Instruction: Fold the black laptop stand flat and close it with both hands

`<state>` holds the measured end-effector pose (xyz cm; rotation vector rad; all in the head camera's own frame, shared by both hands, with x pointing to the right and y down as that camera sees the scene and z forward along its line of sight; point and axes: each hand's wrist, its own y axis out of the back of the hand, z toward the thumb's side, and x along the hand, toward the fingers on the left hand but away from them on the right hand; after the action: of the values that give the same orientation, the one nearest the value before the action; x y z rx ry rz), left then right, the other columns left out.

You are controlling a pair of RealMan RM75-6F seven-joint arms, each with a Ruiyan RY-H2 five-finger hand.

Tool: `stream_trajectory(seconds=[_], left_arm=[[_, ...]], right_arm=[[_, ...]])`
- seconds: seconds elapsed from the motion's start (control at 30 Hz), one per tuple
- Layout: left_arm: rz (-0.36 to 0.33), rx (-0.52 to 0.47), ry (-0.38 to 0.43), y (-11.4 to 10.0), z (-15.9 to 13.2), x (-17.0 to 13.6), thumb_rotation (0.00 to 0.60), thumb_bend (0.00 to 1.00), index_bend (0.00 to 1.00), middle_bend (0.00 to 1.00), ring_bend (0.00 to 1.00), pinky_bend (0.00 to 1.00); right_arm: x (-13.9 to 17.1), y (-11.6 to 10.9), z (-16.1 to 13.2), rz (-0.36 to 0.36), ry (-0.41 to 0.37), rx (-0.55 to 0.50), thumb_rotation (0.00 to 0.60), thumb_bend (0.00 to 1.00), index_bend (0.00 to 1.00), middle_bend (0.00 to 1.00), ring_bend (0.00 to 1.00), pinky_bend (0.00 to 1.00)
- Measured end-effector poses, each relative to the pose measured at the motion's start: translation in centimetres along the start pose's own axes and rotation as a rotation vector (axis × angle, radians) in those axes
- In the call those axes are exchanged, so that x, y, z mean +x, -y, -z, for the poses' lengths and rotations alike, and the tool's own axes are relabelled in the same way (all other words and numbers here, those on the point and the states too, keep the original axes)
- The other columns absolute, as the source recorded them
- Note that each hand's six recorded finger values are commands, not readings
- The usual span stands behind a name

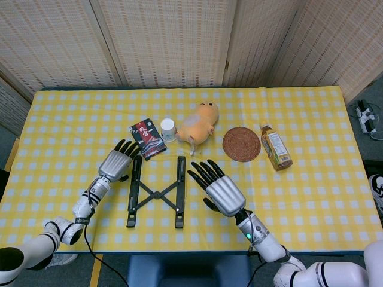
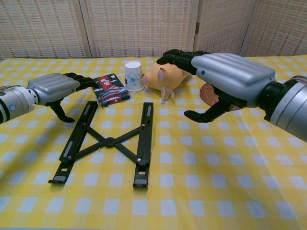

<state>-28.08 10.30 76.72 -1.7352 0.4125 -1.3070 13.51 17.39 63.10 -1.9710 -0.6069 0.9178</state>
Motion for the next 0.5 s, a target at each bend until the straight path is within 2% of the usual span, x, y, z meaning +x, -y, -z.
stream_trajectory(seconds=[0.13, 0.3, 0.4, 0.5], left_arm=[[0.009, -0.045, 0.006, 0.5, -0.7, 0.2, 0.600, 0.21, 0.11, 0.06, 0.00, 0.03], [0.011, -0.052, 0.014, 0.8, -1.3, 0.3, 0.600, 0.21, 0.11, 0.06, 0.00, 0.02], [0.008, -0.086, 0.028, 0.8, -2.1, 0.3, 0.600, 0.21, 0.11, 0.06, 0.00, 0.01], [0.005, -0.111, 0.044, 0.8, -2.9, 0.1, 0.600, 0.21, 0.11, 0.06, 0.00, 0.01]], right_arm=[[0.0, 0.2, 0.3, -0.004, 0.006, -0.004, 0.600, 0.38, 0.00, 0.00, 0.00, 0.00], [0.0, 0.4, 0.6, -0.009, 0.009, 0.009, 0.600, 0.38, 0.00, 0.02, 0.01, 0.00], [0.1, 0.6, 0.8, -0.011, 0.003, 0.040, 0.600, 0.38, 0.00, 0.06, 0.05, 0.00], [0.3, 0.8, 1.0, -0.010, -0.010, 0.083, 0.600, 0.38, 0.02, 0.14, 0.14, 0.01]])
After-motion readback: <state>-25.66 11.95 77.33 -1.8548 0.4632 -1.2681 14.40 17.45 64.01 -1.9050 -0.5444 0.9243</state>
